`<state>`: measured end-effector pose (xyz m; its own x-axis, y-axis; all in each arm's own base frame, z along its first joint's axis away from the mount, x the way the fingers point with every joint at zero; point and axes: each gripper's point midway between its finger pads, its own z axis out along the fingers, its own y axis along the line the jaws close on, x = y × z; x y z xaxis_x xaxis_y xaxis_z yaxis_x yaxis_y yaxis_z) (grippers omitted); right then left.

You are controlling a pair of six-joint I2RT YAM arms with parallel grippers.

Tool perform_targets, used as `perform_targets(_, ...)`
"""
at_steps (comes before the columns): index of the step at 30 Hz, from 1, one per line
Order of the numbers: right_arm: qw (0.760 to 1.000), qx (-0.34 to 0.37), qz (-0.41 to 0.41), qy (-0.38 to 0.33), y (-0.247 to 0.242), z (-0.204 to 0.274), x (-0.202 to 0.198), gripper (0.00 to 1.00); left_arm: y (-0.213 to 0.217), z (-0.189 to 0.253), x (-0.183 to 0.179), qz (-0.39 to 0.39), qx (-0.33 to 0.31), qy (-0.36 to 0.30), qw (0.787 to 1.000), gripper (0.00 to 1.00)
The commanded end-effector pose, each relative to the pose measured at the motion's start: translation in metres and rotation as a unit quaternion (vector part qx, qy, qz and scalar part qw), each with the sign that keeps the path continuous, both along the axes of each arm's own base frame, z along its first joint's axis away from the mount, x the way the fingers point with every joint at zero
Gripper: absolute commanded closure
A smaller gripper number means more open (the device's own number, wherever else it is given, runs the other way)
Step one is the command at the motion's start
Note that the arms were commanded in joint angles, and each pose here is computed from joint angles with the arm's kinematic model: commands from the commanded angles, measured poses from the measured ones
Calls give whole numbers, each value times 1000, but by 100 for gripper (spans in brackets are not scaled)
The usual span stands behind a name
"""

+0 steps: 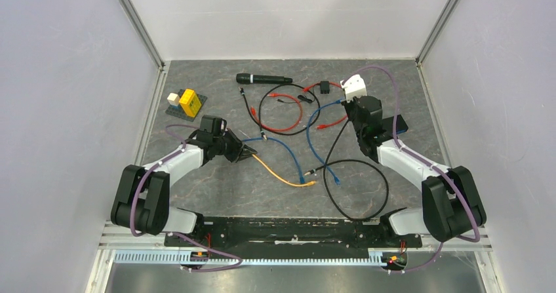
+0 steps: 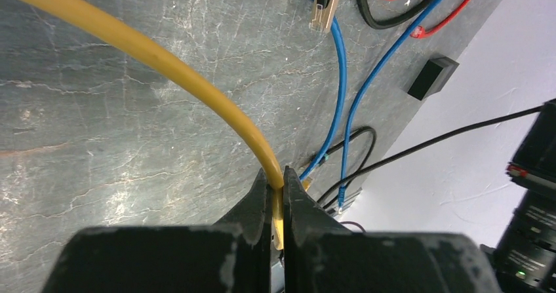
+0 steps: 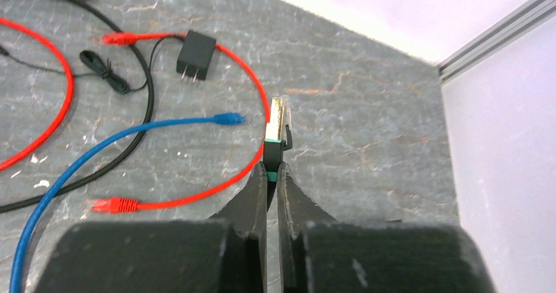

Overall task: Insert the plug into the switch port
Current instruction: Move the connector to the center of the board, then pick up the connector from the center of the board.

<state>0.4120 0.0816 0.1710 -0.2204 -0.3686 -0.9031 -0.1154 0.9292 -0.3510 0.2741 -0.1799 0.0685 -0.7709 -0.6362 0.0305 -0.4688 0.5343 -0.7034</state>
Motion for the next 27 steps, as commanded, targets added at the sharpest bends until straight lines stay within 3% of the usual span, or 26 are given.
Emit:
perform_targets(1,998,-21,5,-55,-1,50,12,100,-1,3,6,-25,5,-27,999,98)
perform_targets(3,995,-7,84,-58,25,50,7,100,-2,4,7,-29,1,-30,999,96)
perform_targets(9,950,36,303,-65,98,55,-29,100,-7,23,14,-40,-10,-61,997,51)
perform_targets(12,915,26,398,-57,125,54,-46,100,-13,47,23,-60,-18,-100,993,49)
perform_targets(17,879,41,475,-22,150,52,-57,100,-22,85,33,-121,7,-175,977,46)
perform_targets(23,850,53,524,13,173,39,-73,100,-54,136,39,-176,-21,-279,944,45)
perform_targets(27,845,48,532,32,182,29,-78,100,-61,142,43,-188,-11,-286,939,45)
